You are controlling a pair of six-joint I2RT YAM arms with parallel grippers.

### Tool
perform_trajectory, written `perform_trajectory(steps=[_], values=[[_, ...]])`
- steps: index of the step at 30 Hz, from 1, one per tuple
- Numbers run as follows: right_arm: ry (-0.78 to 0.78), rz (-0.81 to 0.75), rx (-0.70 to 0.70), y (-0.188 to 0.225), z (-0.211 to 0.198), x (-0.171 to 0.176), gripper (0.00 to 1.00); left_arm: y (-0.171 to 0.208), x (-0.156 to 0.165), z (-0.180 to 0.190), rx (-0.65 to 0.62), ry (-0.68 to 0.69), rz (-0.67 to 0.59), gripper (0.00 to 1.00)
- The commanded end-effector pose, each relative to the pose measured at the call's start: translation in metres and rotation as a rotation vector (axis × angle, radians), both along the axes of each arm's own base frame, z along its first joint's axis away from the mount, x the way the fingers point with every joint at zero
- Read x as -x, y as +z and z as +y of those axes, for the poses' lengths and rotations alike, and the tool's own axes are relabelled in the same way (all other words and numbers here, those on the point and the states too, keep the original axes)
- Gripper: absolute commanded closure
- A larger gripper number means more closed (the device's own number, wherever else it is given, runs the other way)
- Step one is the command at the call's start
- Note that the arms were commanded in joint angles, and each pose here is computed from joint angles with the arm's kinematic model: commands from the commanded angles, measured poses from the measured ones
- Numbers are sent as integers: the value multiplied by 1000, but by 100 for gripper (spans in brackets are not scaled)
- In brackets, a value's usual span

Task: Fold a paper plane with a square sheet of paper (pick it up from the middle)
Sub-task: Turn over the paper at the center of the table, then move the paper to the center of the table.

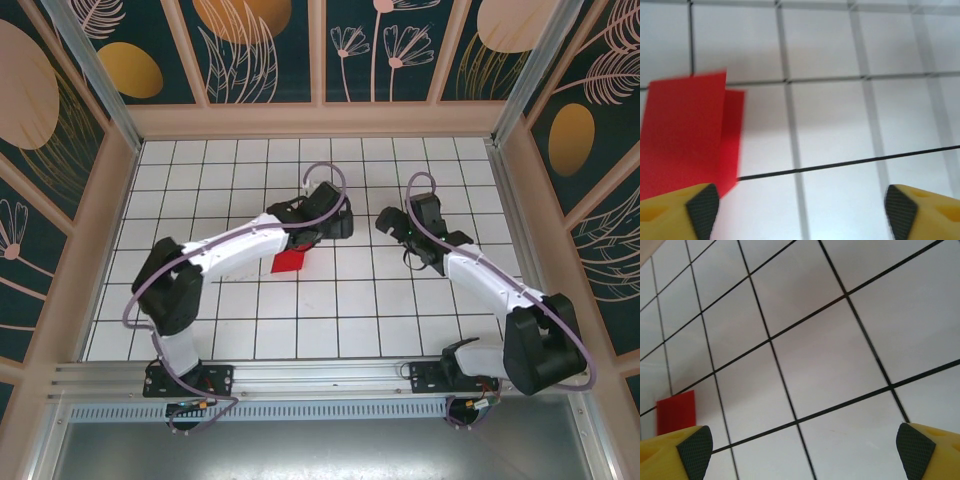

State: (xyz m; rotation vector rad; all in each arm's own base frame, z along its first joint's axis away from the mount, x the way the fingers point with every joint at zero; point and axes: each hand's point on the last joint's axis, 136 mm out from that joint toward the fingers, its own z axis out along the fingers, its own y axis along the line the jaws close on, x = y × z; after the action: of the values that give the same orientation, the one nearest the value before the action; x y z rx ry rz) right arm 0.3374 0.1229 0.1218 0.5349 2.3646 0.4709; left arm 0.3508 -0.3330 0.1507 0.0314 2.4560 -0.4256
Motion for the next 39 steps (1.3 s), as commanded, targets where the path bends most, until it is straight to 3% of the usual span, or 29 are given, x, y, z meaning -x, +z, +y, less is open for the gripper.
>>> perform_trajectory(steps=[1,3,10,17,25,32,39], values=[[111,-54,-73,18,27,-12,10,33,-7,-7,127,-27,-78,5],[179,-65,-119,21,47,-14,17,40,-13,13,155,40,-94,3],[410,-26,-147,11,152,-13,38,14,-20,102,224,284,-90,2],[538,48,-198,-19,244,-2,63,-12,-4,179,173,502,-56,2],[666,175,-172,-68,311,10,69,-13,19,220,234,609,-80,2],[667,235,-61,-101,305,14,69,-8,22,220,234,596,-81,2],[790,298,52,-130,261,57,69,-13,19,205,251,517,-54,2]])
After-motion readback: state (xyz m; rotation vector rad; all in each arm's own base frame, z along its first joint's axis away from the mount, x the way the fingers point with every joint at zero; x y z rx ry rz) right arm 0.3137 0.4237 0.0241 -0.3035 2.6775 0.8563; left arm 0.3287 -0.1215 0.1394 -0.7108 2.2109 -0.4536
